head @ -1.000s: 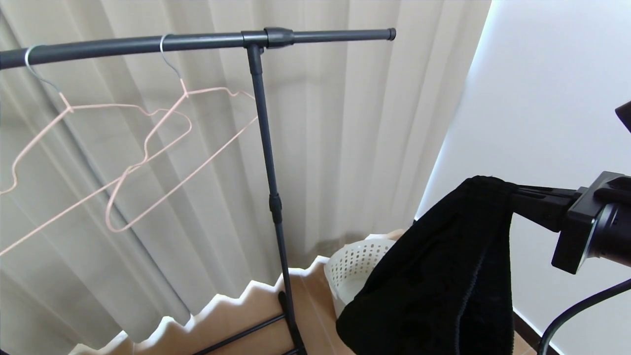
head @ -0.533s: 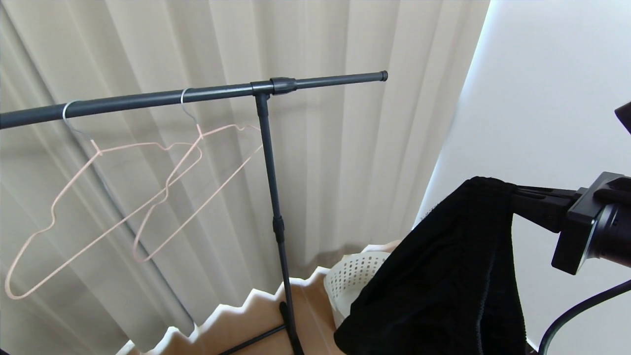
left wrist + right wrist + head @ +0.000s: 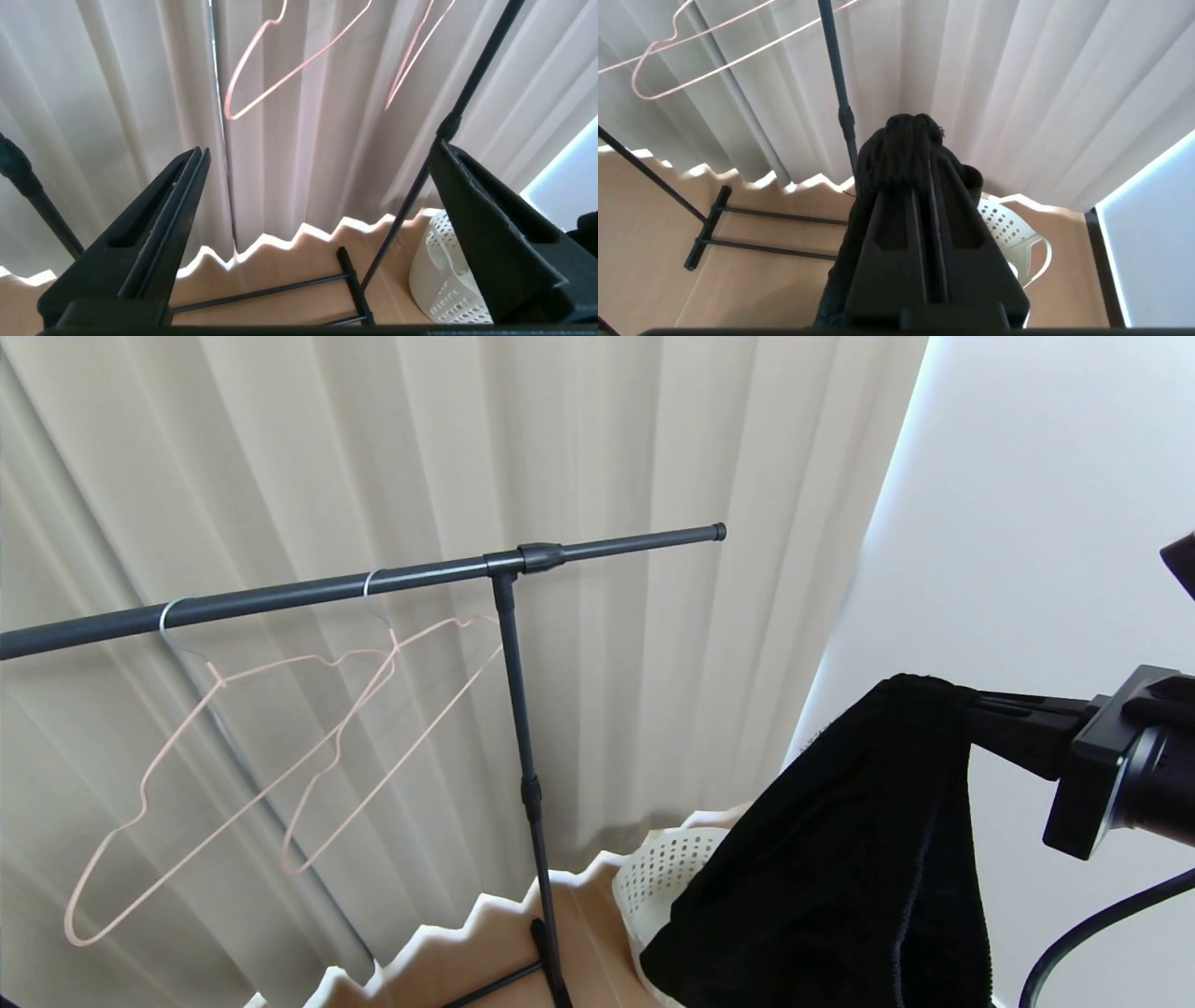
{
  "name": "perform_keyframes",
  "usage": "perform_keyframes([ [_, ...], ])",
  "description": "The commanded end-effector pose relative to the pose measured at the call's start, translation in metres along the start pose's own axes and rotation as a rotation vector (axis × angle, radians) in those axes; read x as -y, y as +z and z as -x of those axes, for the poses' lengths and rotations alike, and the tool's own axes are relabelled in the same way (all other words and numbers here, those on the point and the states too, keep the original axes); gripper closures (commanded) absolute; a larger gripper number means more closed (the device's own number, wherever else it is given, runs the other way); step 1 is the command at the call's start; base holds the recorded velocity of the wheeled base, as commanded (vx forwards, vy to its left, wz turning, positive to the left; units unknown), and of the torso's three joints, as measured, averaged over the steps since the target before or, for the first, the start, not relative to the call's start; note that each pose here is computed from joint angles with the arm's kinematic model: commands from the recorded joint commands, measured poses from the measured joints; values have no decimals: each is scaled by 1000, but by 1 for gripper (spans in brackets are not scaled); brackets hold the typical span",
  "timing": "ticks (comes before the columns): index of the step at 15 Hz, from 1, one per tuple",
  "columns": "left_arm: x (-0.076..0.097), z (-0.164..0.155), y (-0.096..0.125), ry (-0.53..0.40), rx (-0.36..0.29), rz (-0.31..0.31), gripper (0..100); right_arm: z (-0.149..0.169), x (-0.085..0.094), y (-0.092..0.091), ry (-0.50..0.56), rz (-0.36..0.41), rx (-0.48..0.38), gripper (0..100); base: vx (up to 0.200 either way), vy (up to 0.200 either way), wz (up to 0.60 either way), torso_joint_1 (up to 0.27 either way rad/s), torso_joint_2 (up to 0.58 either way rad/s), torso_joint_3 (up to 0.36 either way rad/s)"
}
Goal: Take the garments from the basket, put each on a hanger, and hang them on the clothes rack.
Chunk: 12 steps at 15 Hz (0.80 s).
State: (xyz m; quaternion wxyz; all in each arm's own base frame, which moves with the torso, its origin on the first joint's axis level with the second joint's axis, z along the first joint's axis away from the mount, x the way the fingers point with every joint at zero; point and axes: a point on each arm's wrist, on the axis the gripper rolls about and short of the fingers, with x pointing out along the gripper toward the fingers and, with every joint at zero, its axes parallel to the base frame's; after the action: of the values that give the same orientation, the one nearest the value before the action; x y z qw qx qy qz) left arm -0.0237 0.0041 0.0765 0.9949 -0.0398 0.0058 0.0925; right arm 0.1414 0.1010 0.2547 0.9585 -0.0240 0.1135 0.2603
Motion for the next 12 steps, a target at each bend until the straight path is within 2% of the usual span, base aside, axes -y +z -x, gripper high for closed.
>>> perform_keyframes([
  [1, 0, 0, 0, 1, 1, 0, 0, 0, 0, -1, 1, 2, -3, 100, 0, 0, 0, 159, -373, -212],
  [4, 0, 0, 0, 1, 1, 0, 0, 1, 1, -11, -4, 104, -11, 100, 0, 0, 0, 128, -302, -165],
  [6, 0, 0, 0, 1, 1, 0, 0, -2, 4, -15, -22, 116, 14, 100, 0, 0, 0, 9, -25, -11],
  [7, 0, 0, 0, 1, 1, 0, 0, -5, 6, -16, -29, 119, 43, 100, 0, 0, 600, 2, -12, -7],
  [12, 0, 0, 0, 1, 1, 0, 0, -5, 6, -16, -31, 121, 46, 100, 0, 0, 600, 7, 1, -1],
])
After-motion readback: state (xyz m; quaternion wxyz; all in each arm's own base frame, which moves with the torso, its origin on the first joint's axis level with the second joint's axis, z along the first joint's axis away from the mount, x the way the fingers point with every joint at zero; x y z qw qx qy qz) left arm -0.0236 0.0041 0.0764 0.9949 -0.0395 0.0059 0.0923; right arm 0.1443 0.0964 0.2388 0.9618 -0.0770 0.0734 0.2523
